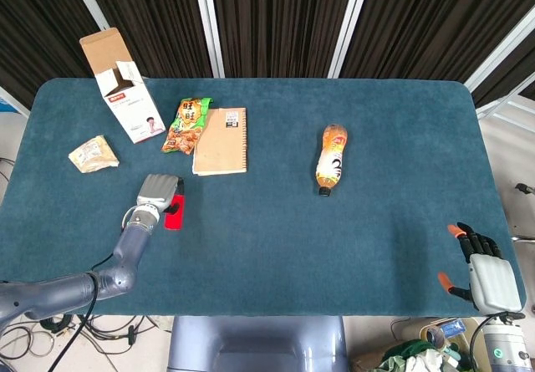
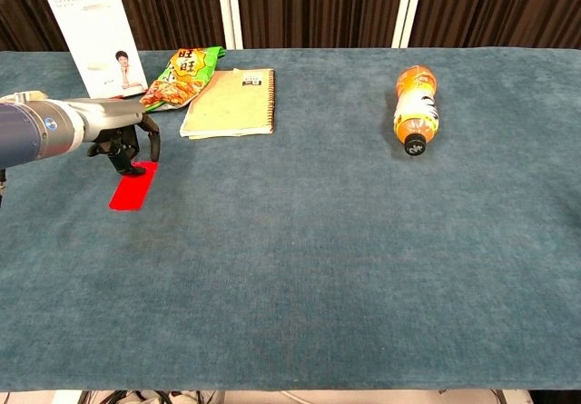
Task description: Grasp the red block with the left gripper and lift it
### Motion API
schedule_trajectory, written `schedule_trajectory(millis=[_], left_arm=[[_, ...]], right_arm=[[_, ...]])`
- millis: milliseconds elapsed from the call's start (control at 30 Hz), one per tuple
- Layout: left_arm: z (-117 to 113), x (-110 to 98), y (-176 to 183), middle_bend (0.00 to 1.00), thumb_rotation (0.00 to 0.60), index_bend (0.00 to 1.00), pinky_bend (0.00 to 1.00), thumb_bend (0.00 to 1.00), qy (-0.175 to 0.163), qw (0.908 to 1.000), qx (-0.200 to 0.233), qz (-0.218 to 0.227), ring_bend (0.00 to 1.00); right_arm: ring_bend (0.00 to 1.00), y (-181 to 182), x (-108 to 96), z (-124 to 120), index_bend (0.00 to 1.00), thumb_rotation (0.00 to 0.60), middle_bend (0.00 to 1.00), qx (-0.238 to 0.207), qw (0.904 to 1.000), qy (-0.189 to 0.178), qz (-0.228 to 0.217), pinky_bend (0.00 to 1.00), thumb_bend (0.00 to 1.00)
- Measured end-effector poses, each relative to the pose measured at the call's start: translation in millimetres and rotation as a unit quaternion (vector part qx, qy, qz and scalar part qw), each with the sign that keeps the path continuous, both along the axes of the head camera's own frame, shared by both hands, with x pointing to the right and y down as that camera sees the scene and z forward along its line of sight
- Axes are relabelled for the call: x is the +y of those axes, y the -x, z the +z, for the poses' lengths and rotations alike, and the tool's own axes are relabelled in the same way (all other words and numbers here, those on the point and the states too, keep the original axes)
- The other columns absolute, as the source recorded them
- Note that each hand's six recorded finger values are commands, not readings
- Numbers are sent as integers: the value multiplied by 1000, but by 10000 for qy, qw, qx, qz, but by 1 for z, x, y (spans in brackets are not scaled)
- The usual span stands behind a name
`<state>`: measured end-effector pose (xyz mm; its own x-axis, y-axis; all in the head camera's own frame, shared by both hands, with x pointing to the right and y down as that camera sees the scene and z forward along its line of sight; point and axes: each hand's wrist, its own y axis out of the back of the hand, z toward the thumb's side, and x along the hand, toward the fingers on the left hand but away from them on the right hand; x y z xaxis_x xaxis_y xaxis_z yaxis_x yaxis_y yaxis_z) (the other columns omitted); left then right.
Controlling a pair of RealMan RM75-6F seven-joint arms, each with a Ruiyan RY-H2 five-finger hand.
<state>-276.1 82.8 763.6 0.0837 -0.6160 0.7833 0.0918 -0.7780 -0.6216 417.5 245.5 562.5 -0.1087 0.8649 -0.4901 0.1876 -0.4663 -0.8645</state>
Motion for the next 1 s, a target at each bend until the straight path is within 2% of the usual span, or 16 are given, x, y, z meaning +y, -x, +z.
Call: schedule_trajectory(millis=[500, 1000], left_arm=[[5, 3, 7, 848, 600, 493, 764, 391, 69, 9999, -147, 12, 836], [3, 0, 8, 853, 600, 518, 764, 399, -72, 9999, -103, -69, 840]], right_arm=[[142, 1, 0, 0, 165, 600, 91, -20, 10000, -7, 24, 121, 180], [142, 1, 1, 0, 165, 600, 91, -49, 10000, 14, 51, 121, 181]])
